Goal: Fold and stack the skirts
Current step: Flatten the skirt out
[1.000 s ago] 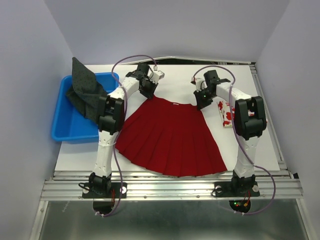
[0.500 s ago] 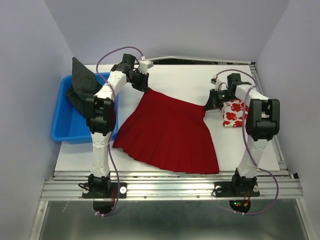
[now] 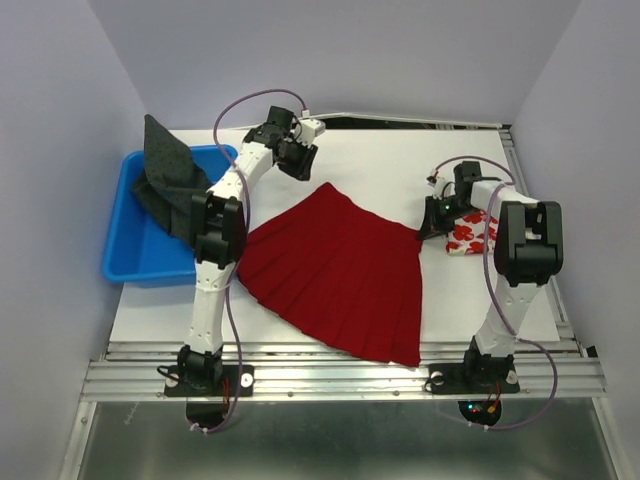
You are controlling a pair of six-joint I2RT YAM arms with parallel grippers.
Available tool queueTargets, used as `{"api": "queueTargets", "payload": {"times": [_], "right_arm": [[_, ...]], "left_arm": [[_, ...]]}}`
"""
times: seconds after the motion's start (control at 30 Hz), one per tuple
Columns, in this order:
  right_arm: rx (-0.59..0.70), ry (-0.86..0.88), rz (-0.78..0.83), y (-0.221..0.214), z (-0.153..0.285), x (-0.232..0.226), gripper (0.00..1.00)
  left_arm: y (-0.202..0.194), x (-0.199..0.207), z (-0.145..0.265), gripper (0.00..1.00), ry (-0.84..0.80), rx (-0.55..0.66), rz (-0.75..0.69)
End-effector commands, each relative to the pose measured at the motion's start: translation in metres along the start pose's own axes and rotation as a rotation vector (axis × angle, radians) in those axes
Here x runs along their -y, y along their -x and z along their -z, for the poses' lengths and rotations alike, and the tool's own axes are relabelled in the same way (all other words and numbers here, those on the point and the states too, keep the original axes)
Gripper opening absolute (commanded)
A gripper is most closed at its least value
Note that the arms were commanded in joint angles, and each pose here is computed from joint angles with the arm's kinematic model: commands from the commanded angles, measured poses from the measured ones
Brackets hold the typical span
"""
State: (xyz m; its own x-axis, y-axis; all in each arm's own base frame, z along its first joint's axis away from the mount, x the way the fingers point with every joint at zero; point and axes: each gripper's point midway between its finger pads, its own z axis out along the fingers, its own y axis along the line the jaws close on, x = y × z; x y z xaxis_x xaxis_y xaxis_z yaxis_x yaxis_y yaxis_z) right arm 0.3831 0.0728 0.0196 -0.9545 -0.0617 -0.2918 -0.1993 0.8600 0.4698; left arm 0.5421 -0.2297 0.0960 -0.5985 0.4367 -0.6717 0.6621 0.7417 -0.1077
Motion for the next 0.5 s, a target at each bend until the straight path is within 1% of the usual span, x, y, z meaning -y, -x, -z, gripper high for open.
{"api": "queueTargets", "payload": {"times": [0.0,0.03,0.07,0.1,0.17,0.2,0.23,0.3,0.33,0.4,0.47], "right_arm": [[-0.016,-0.251,0.067,-0.022,0.026,0.031,0.01],[0.0,-0.297,0.098,-0.022,0.038,0.03,0.01],[-0.025,-0.319,0.111,-0.034,0.04,0.033,0.01],[-0.023,-0.355,0.137,-0.035,0.048,0.032,0.01],[-0.048,-0.377,0.169,-0.044,0.054,0.035,0.01],[-0.079,-0.388,0.184,-0.052,0.056,0.033,0.01],[-0.087,-0.386,0.198,-0.055,0.059,0.032,0.01],[-0.133,-0.368,0.247,-0.065,0.057,0.024,0.01],[-0.161,-0.366,0.265,-0.072,0.056,0.023,0.01],[-0.212,-0.343,0.323,-0.083,0.05,0.011,0.01],[-0.258,-0.328,0.355,-0.095,0.044,0.003,0.01]], "left_arm": [[-0.005,0.004,0.071,0.47,0.063,-0.018,-0.043],[-0.004,0.014,0.093,0.46,0.061,-0.002,-0.056],[-0.037,0.023,0.09,0.46,0.032,-0.074,-0.037],[-0.039,0.03,0.104,0.44,0.029,-0.068,-0.047],[-0.071,0.043,0.107,0.42,-0.011,-0.152,-0.046],[-0.096,0.053,0.103,0.38,-0.052,-0.215,-0.033],[-0.113,0.059,0.102,0.37,-0.082,-0.263,-0.02],[-0.142,0.067,0.096,0.36,-0.121,-0.331,0.011],[-0.153,0.068,0.089,0.34,-0.132,-0.362,0.032],[-0.161,0.065,0.072,0.33,-0.139,-0.395,0.057],[-0.16,0.059,0.06,0.32,-0.126,-0.41,0.08]]}}
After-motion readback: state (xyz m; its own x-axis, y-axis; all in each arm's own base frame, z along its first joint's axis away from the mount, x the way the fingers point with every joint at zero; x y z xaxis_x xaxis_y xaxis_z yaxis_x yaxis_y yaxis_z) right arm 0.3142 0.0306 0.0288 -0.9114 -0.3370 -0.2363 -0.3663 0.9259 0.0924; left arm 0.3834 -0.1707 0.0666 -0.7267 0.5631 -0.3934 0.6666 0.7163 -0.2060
